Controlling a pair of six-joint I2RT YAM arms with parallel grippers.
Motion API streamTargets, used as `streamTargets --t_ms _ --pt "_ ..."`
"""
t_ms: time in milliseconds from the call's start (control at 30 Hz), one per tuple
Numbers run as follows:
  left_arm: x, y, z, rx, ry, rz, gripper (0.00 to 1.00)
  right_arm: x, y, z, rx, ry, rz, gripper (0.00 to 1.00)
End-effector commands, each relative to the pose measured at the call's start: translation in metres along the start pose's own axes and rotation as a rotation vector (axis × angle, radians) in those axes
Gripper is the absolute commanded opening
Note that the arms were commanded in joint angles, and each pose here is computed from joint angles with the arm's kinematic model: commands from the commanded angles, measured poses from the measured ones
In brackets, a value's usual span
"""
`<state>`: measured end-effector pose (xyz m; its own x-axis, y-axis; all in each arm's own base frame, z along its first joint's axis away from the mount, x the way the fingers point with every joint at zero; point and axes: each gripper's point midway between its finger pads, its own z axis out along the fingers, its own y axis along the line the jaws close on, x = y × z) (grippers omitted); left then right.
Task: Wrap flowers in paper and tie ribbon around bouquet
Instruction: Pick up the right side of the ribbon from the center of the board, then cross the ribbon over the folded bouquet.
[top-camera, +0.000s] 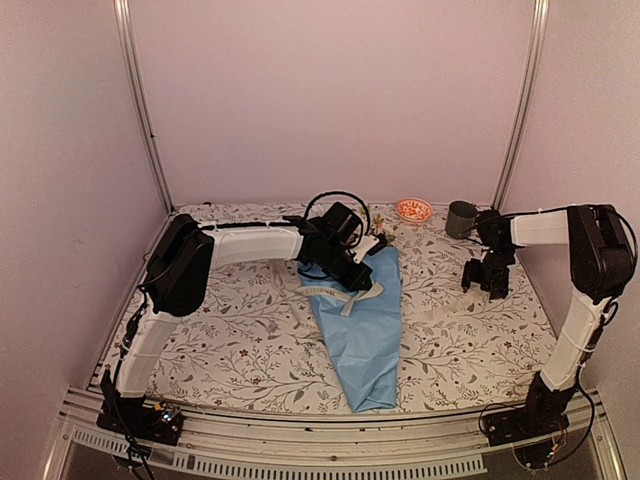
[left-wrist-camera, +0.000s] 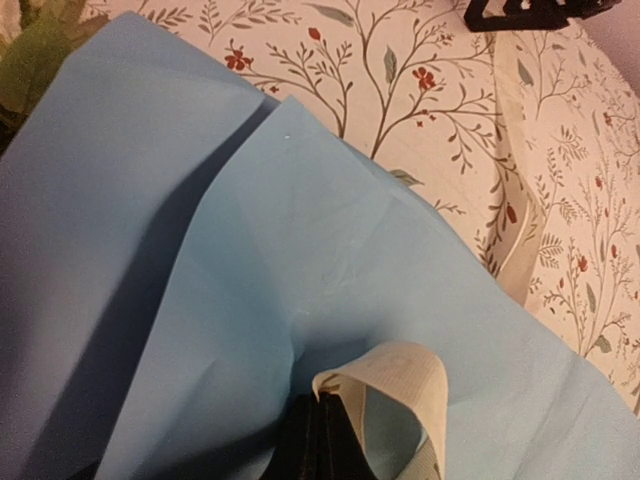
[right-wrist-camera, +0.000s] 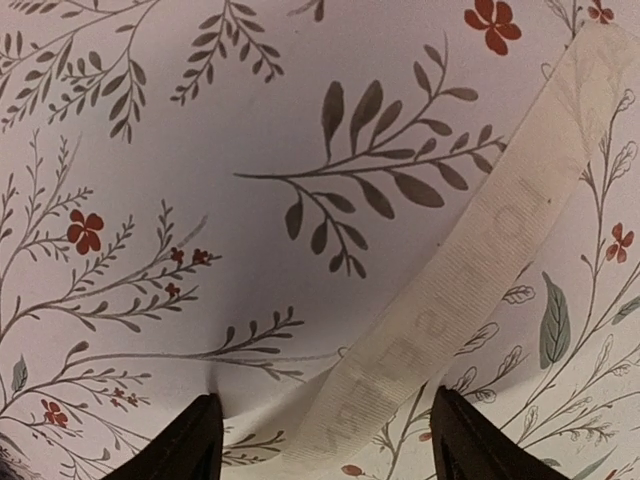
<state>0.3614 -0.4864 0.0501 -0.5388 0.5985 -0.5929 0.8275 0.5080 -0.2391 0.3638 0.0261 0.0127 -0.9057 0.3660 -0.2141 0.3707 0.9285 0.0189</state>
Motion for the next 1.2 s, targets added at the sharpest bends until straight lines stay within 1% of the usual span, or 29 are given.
streamTargets --t_ms 0,67,100,133,167,200,233,367,467,533,633,700,767,833,900,967,1033,1067,1100,1167 --pt "0.01 -0.001 -0.003 -0.015 0.037 0.014 0.0 0.027 -0.015 0.014 0.062 0.061 -0.005 0.64" --pt "0.01 -0.001 -0.003 -0.018 0.037 0.017 0.0 0.031 -0.017 0.016 0.068 0.065 -0.007 0.48" --pt "0.009 -0.001 -0.004 -0.019 0.036 0.018 0.0 0.033 -0.018 0.018 0.066 0.07 -0.011 0.38" --pt "0.01 0.0 -0.004 -0.02 0.037 0.018 0.0 0.034 -0.017 0.019 0.06 0.076 -0.015 0.23" --pt "0.01 -0.001 -0.004 -0.021 0.038 0.021 0.0 0.032 -0.015 0.019 0.05 0.072 -0.02 0.11" --pt "0.01 0.0 -0.004 -0.023 0.038 0.02 0.0 0.03 -0.013 0.018 0.045 0.066 -0.021 0.02" --pt "0.01 0.0 -0.005 -0.024 0.037 0.022 0.0 0.027 -0.012 0.016 0.04 0.057 -0.024 0.0" --pt "0.01 0.0 -0.005 -0.027 0.039 0.024 0.0 0.006 -0.013 0.0 0.022 -0.008 -0.013 0.0" --pt "0.011 0.0 -0.005 -0.028 0.042 0.026 0.0 -0.027 -0.033 -0.026 -0.01 -0.086 0.053 0.0" --pt "0.012 0.001 -0.005 -0.031 0.045 0.027 0.0 -0.057 -0.052 -0.059 -0.019 -0.182 0.106 0.0" --pt "0.014 0.003 -0.004 -0.038 0.05 0.028 0.0 -0.105 -0.068 -0.136 -0.027 -0.398 0.146 0.0" --pt "0.015 0.003 -0.002 -0.037 0.053 0.026 0.0 -0.123 -0.068 -0.18 -0.038 -0.498 0.14 0.0" --pt "0.015 0.004 -0.001 -0.035 0.054 0.025 0.0 -0.133 -0.058 -0.218 -0.104 -0.565 0.119 0.0" --pt "0.015 0.004 0.0 -0.031 0.055 0.025 0.0 -0.135 -0.026 -0.25 -0.234 -0.629 0.056 0.0" --pt "0.014 0.004 0.0 -0.022 0.05 0.024 0.0 -0.121 0.037 -0.281 -0.41 -0.675 -0.097 0.0" --pt "0.013 0.005 -0.001 0.002 0.043 0.016 0.0 -0.092 0.107 -0.315 -0.619 -0.693 -0.273 0.0" --pt "0.014 0.008 0.0 0.023 0.042 0.003 0.0 -0.037 0.184 -0.352 -0.889 -0.681 -0.51 0.0" --pt "0.014 0.008 -0.001 0.032 0.041 0.001 0.0 -0.005 0.214 -0.371 -1.026 -0.66 -0.633 0.0" --pt "0.014 0.01 -0.001 0.036 0.04 -0.001 0.0 0.026 0.235 -0.389 -1.144 -0.643 -0.736 0.0" --pt "0.014 0.011 -0.003 0.058 0.034 -0.007 0.0 0.073 0.262 -0.414 -1.309 -0.634 -0.865 0.0"
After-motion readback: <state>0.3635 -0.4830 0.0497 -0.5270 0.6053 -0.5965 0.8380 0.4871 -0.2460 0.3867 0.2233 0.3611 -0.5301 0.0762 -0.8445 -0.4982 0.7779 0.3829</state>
